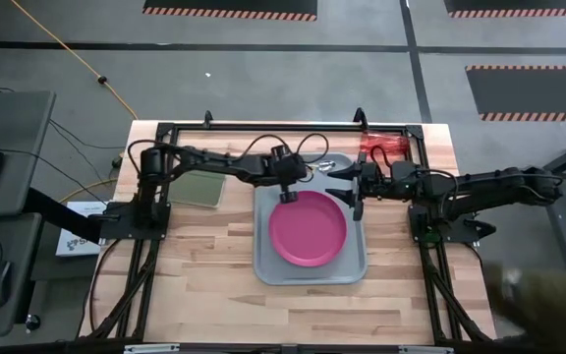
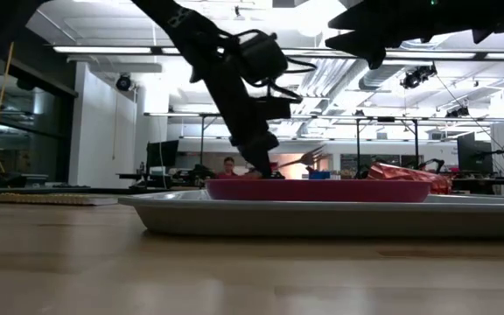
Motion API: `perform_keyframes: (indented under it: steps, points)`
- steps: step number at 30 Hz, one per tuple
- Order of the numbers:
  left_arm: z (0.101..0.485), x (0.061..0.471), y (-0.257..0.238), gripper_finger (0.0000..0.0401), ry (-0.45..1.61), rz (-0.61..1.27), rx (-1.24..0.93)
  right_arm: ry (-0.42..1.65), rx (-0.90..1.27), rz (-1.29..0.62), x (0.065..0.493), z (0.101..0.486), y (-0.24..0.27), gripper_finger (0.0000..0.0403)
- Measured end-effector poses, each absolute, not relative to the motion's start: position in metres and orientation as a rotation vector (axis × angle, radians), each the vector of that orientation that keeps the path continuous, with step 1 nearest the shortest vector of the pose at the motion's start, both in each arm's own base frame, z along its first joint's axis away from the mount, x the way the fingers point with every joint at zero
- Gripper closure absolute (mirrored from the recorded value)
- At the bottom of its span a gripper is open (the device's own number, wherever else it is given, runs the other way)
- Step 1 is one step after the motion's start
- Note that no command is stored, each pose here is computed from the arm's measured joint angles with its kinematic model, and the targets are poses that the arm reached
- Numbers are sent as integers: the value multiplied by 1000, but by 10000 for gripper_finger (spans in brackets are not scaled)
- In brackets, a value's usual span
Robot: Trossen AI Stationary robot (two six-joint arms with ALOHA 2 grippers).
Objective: Pick and place plate/cup/fork/spoon on tray
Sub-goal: Put the fork on the tray at the top of the plate
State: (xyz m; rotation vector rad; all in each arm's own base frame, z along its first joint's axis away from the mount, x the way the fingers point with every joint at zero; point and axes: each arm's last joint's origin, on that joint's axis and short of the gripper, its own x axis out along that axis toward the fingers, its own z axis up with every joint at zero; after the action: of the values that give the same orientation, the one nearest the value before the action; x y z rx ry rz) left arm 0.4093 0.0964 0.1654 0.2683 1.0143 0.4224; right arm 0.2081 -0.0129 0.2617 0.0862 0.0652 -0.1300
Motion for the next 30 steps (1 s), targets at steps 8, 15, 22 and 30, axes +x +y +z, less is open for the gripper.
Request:
perform_keyframes:
  steps: [8, 15, 22, 30]
  points:
    - [162, 410, 104, 401, 1040, 365, 228, 61, 87, -130, 208, 262, -13, 188]
    - [161, 408, 114, 401, 1031, 364, 190, 56, 87, -163, 208, 263, -14, 188]
    - [143, 417, 114, 401, 1015, 316, 194, 53, 95, -164, 208, 263, -14, 188]
    - [139, 417, 114, 401, 1026, 324, 205, 49, 98, -164, 208, 263, -14, 188]
